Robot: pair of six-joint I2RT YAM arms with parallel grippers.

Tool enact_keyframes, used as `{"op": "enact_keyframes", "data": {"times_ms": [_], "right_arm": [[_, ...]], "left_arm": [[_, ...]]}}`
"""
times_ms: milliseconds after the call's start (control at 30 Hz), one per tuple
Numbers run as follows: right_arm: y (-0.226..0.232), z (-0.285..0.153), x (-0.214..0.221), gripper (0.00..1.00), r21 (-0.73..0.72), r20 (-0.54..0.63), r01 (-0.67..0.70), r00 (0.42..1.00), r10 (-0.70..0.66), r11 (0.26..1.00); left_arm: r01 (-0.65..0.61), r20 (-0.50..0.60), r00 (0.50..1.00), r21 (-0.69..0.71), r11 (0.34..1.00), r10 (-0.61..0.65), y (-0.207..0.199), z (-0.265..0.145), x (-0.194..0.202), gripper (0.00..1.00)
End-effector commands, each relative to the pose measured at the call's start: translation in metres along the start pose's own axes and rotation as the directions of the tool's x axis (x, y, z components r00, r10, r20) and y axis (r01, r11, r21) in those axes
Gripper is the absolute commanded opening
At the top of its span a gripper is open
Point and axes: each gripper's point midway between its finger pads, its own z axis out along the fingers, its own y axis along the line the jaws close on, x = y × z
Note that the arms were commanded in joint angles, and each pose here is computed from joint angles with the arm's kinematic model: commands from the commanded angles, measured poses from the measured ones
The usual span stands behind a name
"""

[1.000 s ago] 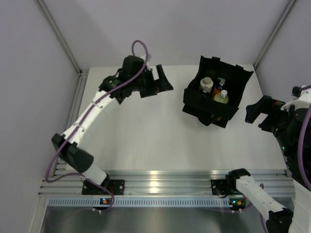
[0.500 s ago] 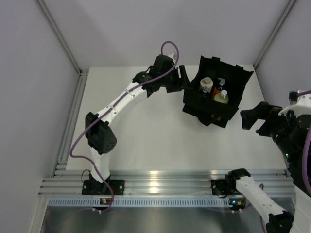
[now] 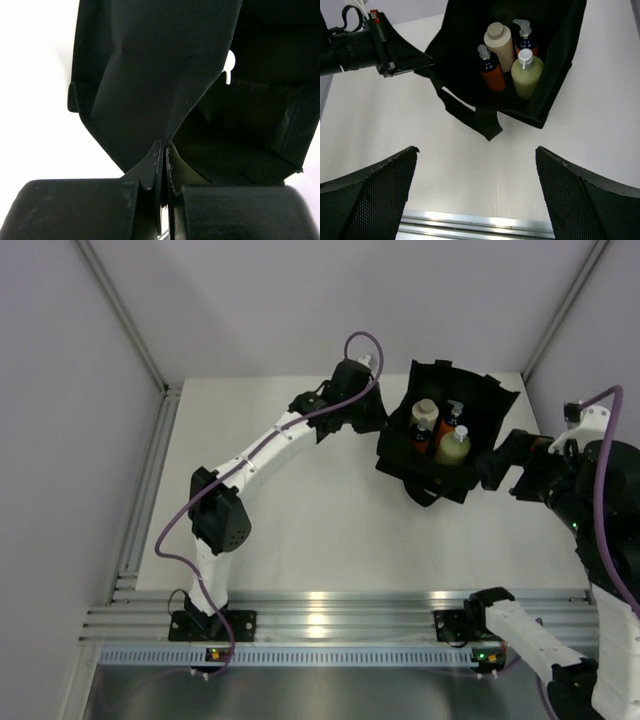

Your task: Take the personal care products out of the canvas bag

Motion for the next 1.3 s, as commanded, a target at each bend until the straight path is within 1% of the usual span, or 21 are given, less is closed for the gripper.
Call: {"op": "enact_keyframes", "data": {"times_ms": [0, 33, 100, 133, 200, 233, 333, 400, 433, 467, 533, 567, 600, 633, 700, 800, 833, 1000, 1100, 1167, 1267], "right_arm": [[0.018, 0.018, -0.019, 0.98, -0.063, 0.014, 0.012, 1.0, -0.011, 0.998], [0.02, 0.031, -0.017, 0.96, -0.061, -0.017, 0.013, 1.0, -0.014, 0.998], [0.025, 0.046, -0.018, 0.94, -0.072, -0.038, 0.014, 0.999, -0.017, 0.997], [0.025, 0.062, -0.016, 0.91, -0.062, -0.068, 0.015, 0.997, -0.019, 0.998], [0.024, 0.079, -0.01, 0.88, -0.049, -0.113, 0.027, 0.993, -0.033, 0.998], [0.024, 0.096, -0.005, 0.85, -0.039, -0.15, 0.034, 0.988, -0.04, 0.999], [0.023, 0.125, 0.004, 0.81, -0.03, -0.202, 0.061, 0.977, -0.066, 0.998], [0.022, 0.139, 0.008, 0.8, -0.029, -0.221, 0.083, 0.971, -0.087, 0.996], [0.022, 0.153, 0.009, 0.77, -0.029, -0.227, 0.095, 0.969, -0.099, 0.995], [0.027, 0.158, 0.011, 0.76, -0.07, -0.237, 0.123, 0.962, -0.136, 0.99], [0.03, 0.178, 0.016, 0.72, -0.099, -0.266, 0.16, 0.947, -0.181, 0.982], [0.036, 0.182, 0.01, 0.7, -0.13, -0.254, 0.167, 0.947, -0.196, 0.977], [0.037, 0.194, 0.013, 0.69, -0.135, -0.266, 0.173, 0.942, -0.204, 0.976], [0.039, 0.203, 0.007, 0.68, -0.142, -0.244, 0.19, 0.944, -0.22, 0.971], [0.037, 0.224, 0.015, 0.67, -0.145, -0.275, 0.209, 0.93, -0.243, 0.967], [0.037, 0.246, 0.019, 0.67, -0.158, -0.279, 0.25, 0.917, -0.286, 0.955], [0.034, 0.258, 0.023, 0.66, -0.152, -0.289, 0.26, 0.911, -0.294, 0.954], [0.027, 0.291, 0.02, 0.63, -0.103, -0.25, 0.288, 0.919, -0.305, 0.952], [0.029, 0.313, 0.033, 0.62, -0.121, -0.266, 0.285, 0.914, -0.308, 0.951], [0.033, 0.322, 0.037, 0.61, -0.126, -0.255, 0.288, 0.915, -0.311, 0.949], [0.028, 0.337, 0.045, 0.58, -0.099, -0.254, 0.294, 0.916, -0.309, 0.951]], "left_arm": [[-0.037, 0.009, 0.999, 0.015, 0.999, 0.037, -0.012, 0.012, 0.011, 0.0], [-0.04, 0.006, 0.999, 0.009, 0.999, 0.04, -0.012, 0.013, 0.015, 0.0], [-0.051, 0.012, 0.999, -0.021, 0.998, 0.051, -0.008, 0.015, 0.02, 0.0], [-0.057, 0.017, 0.998, -0.036, 0.998, 0.057, -0.006, 0.016, 0.023, 0.0], [-0.081, 0.032, 0.996, -0.064, 0.995, 0.083, -0.004, 0.016, 0.029, 0.0], [-0.086, 0.046, 0.995, -0.085, 0.993, 0.09, 0.0, 0.017, 0.03, 0.0], [-0.076, 0.059, 0.995, -0.108, 0.991, 0.083, 0.009, 0.02, 0.039, 0.0], [-0.059, 0.054, 0.996, -0.115, 0.992, 0.066, 0.016, 0.023, 0.046, 0.0], [-0.054, 0.054, 0.997, -0.124, 0.991, 0.061, 0.019, 0.022, 0.047, 0.0], [-0.042, 0.048, 0.998, -0.139, 0.989, 0.049, 0.025, 0.024, 0.053, 0.0], [-0.028, 0.064, 0.997, -0.163, 0.986, 0.039, 0.03, 0.02, 0.052, 0.0], [-0.015, 0.077, 0.997, -0.171, 0.985, 0.029, 0.031, 0.018, 0.05, 0.0], [-0.011, 0.092, 0.995, -0.173, 0.985, 0.027, 0.03, 0.013, 0.046, 0.0], [-0.004, 0.113, 0.993, -0.187, 0.982, 0.026, 0.031, 0.012, 0.042, 0.0], [0.014, 0.145, 0.989, -0.192, 0.981, 0.014, 0.029, 0.006, 0.034, 0.0], [0.057, 0.19, 0.982, -0.198, 0.979, -0.019, 0.027, -0.001, 0.024, 0.0], [0.063, 0.195, 0.981, -0.191, 0.98, -0.025, 0.025, -0.002, 0.022, 0.0], [0.082, 0.188, 0.981, -0.138, 0.987, -0.055, 0.009, -0.002, 0.018, 0.0], [0.099, 0.185, 0.98, -0.118, 0.988, -0.076, 0.003, -0.004, 0.017, 0.0], [0.111, 0.186, 0.979, -0.114, 0.987, -0.088, 0.002, -0.004, 0.016, 0.0], [0.119, 0.195, 0.976, -0.112, 0.987, -0.095, 0.001, -0.005, 0.015, 0.0]]}}
